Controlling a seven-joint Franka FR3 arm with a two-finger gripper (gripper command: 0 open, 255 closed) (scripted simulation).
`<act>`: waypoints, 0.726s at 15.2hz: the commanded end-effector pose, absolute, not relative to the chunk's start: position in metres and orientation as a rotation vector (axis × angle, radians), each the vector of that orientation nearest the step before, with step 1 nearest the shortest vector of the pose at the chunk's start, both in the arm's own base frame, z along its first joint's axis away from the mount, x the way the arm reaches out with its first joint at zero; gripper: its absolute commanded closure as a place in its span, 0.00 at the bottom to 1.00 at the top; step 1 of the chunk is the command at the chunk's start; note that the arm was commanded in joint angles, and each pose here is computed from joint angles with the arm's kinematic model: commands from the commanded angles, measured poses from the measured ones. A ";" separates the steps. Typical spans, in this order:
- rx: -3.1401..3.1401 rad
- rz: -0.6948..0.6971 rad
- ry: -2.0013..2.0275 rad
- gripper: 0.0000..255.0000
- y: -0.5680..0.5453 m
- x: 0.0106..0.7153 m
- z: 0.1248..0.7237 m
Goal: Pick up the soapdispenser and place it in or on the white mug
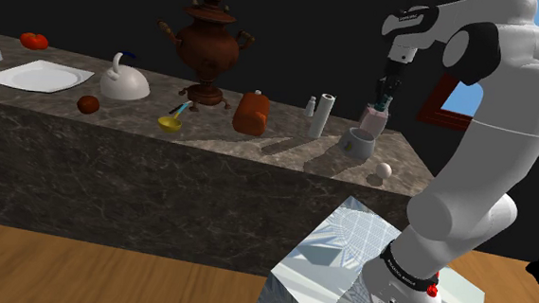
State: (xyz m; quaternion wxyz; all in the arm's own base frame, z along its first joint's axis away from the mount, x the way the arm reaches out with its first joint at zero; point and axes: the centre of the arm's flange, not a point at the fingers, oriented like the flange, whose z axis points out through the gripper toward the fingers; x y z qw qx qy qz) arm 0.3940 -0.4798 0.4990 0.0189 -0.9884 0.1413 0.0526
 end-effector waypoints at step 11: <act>-3.067 0.166 0.438 0.00 -0.480 0.394 0.496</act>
